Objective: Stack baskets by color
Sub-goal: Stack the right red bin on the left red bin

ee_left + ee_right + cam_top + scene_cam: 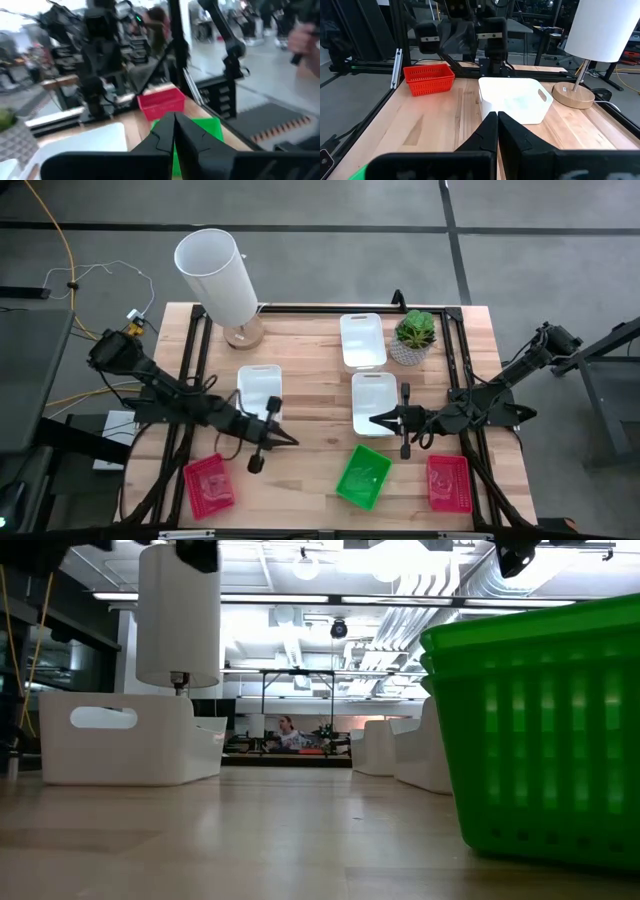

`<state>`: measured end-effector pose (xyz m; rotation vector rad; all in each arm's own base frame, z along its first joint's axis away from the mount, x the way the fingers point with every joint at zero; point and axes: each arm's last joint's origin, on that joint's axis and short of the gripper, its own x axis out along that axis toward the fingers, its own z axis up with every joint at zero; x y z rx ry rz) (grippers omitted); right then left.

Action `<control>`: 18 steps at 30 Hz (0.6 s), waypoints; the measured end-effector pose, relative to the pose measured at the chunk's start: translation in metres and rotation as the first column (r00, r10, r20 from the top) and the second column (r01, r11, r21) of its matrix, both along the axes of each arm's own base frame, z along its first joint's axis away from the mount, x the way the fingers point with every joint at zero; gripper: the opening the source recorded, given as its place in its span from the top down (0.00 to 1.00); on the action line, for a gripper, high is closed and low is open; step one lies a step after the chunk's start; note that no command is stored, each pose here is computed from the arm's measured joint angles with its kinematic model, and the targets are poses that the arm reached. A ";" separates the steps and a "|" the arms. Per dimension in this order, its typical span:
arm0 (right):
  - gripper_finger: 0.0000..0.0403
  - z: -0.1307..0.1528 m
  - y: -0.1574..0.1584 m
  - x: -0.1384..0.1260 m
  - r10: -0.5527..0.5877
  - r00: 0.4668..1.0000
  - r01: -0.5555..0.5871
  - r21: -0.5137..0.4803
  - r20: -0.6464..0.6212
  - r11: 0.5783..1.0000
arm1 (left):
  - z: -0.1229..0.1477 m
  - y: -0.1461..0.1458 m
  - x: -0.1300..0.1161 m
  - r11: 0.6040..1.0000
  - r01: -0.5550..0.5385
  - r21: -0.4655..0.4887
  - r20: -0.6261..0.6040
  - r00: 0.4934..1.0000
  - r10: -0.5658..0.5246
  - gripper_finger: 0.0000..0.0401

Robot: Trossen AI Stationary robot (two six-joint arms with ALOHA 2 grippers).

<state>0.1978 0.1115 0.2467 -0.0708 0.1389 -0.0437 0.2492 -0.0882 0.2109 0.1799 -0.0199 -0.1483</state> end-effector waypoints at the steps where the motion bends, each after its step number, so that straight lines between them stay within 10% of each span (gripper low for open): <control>1: 1.00 0.000 0.000 0.000 0.000 1.000 0.000 0.001 0.001 1.000 | 0.000 -0.001 -0.005 1.000 -0.013 -0.012 0.011 1.000 0.013 1.00; 18: 1.00 0.000 0.000 0.000 -0.003 1.000 0.003 0.022 0.001 1.000 | 0.021 -0.037 -0.059 0.972 -0.232 -0.048 -0.035 0.972 0.231 1.00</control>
